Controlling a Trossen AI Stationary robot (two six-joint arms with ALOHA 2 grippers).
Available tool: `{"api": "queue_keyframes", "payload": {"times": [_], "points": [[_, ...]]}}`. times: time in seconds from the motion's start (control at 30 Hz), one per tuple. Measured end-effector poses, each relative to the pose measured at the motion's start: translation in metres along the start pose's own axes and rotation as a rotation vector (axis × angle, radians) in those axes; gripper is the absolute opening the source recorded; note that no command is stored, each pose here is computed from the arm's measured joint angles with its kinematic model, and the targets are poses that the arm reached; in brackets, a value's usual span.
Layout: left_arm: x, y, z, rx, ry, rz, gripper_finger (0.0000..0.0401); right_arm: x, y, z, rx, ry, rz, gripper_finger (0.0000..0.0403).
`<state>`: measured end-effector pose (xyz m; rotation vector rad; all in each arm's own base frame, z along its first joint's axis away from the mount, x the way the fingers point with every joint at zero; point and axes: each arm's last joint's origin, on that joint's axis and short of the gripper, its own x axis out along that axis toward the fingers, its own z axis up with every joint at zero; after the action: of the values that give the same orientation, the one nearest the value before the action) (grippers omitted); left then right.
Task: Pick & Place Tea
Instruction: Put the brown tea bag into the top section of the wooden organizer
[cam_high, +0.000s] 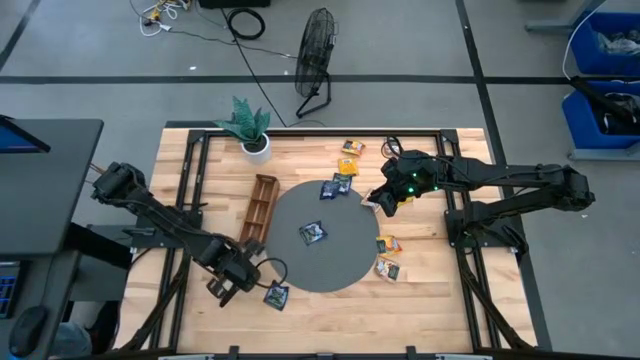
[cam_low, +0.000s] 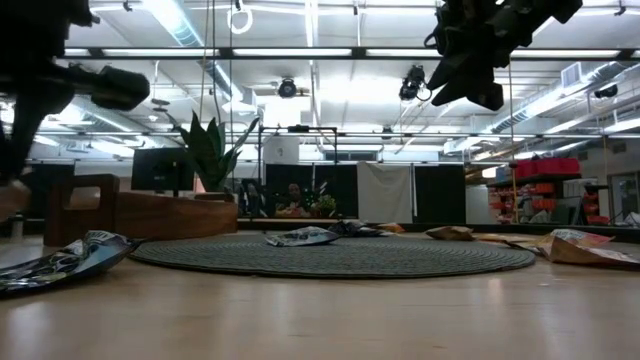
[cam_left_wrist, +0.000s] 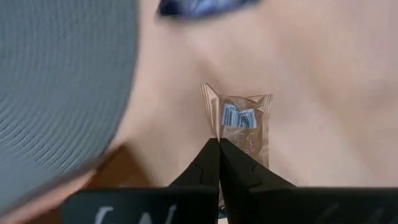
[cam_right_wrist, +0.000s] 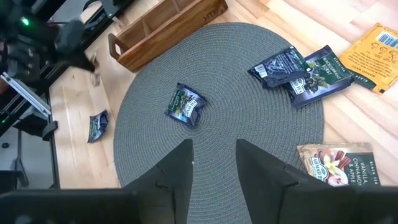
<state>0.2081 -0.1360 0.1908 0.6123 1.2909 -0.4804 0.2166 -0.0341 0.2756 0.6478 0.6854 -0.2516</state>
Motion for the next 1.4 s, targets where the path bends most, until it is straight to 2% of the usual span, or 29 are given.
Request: {"api": "queue_keyframes", "payload": {"times": [0.17,0.3,0.43,0.53,0.63,0.73,0.9,1.0,1.2,1.4], "points": [[-0.021,0.007,0.006,0.001,-0.002,0.111,0.0001,0.0,0.0,0.0,-0.004,0.001,0.002,0.013],[-0.053,0.016,0.015,0.0,-0.062,0.271,0.0001,0.0,0.001,0.0,0.004,0.004,0.016,0.013],[-0.097,0.031,0.028,0.053,-0.124,0.541,0.0001,0.0,0.006,0.005,0.016,-0.008,0.126,0.013],[-0.133,0.047,0.038,0.035,-0.148,0.778,0.0001,-0.002,0.014,0.012,0.029,-0.047,0.248,0.013],[-0.163,0.064,0.046,-0.001,-0.185,0.931,0.0001,-0.005,0.021,0.02,0.054,-0.109,0.35,0.013],[-0.18,0.079,0.049,-0.038,-0.182,1.044,0.0001,-0.009,0.026,0.029,0.068,-0.186,0.422,0.013],[-0.193,0.103,0.051,-0.086,-0.198,1.146,0.0001,-0.014,0.03,0.041,0.054,-0.331,0.47,0.013],[-0.2,0.116,0.053,-0.129,-0.227,1.199,0.0001,-0.018,0.033,0.046,-0.043,-0.446,0.449,0.013],[-0.209,0.136,0.05,-0.135,-0.214,1.28,0.0001,-0.023,0.046,0.054,-0.255,-0.702,0.384,0.0136],[-0.21,0.148,0.046,-0.108,-0.221,1.279,0.0001,-0.022,0.06,0.057,-0.419,-0.899,0.286,0.0179]]}}
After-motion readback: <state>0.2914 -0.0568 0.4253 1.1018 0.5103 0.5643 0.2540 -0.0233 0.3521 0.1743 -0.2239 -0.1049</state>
